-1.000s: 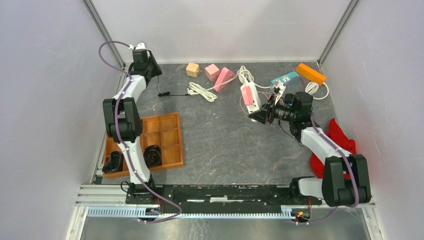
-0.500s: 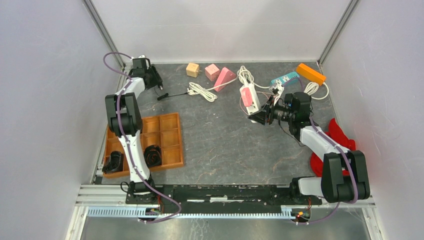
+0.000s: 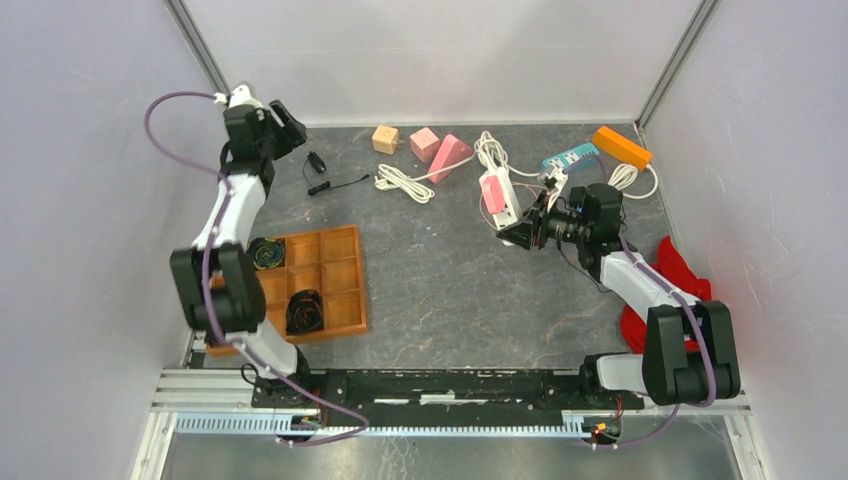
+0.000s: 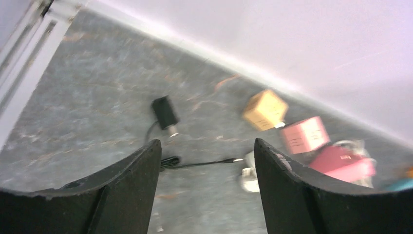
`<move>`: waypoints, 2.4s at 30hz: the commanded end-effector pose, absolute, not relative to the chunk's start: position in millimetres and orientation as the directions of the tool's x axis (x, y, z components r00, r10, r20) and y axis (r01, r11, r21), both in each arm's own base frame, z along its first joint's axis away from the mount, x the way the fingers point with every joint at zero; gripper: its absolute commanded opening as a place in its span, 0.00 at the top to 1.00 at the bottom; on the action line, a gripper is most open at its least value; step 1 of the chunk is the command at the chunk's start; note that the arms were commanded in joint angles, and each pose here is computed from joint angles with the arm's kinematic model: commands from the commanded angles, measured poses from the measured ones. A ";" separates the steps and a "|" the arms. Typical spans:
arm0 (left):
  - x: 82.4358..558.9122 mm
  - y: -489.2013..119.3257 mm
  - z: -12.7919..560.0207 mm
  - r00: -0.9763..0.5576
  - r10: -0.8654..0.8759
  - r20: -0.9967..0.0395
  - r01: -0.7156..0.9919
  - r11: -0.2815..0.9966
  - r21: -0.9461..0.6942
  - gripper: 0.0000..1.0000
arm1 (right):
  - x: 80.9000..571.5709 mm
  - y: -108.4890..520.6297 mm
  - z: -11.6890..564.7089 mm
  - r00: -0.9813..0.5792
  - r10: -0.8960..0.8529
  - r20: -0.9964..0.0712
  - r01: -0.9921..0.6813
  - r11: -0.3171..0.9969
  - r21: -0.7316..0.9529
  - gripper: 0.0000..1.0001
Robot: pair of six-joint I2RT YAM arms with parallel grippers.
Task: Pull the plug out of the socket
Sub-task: Place the plug at the corner of the board, then remove the plug from the socket.
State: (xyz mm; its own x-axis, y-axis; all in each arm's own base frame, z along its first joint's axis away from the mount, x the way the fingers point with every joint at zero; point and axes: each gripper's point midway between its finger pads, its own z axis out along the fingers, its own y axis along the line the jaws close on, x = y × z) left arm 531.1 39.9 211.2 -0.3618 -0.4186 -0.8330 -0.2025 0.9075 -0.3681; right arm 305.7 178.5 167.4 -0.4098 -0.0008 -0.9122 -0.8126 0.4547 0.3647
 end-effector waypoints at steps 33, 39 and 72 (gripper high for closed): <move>278.8 -189.0 311.5 -0.282 -0.593 -0.754 0.502 0.579 -0.643 0.00 | 306.2 180.5 217.1 -0.202 -0.015 -0.979 -0.898 0.402 0.179 1.00; 254.5 -212.4 297.7 -0.343 -0.548 -0.763 0.522 0.564 -0.640 0.00 | 304.6 181.2 214.0 -0.189 -0.038 -0.981 -0.910 0.381 0.160 0.99; 200.1 -310.1 269.3 -0.397 -0.612 -0.684 0.621 0.369 -0.691 0.00 | 298.9 200.8 194.9 -0.087 -0.104 -0.991 -0.943 0.328 0.049 1.00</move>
State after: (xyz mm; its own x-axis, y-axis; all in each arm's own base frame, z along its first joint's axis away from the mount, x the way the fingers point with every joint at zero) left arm 207.3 -304.1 235.5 -0.4029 -0.5176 -0.7548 0.5701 0.5032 -0.6494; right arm 289.0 196.1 171.5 -0.2182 -0.1164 -0.9689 -0.9255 0.3396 0.1676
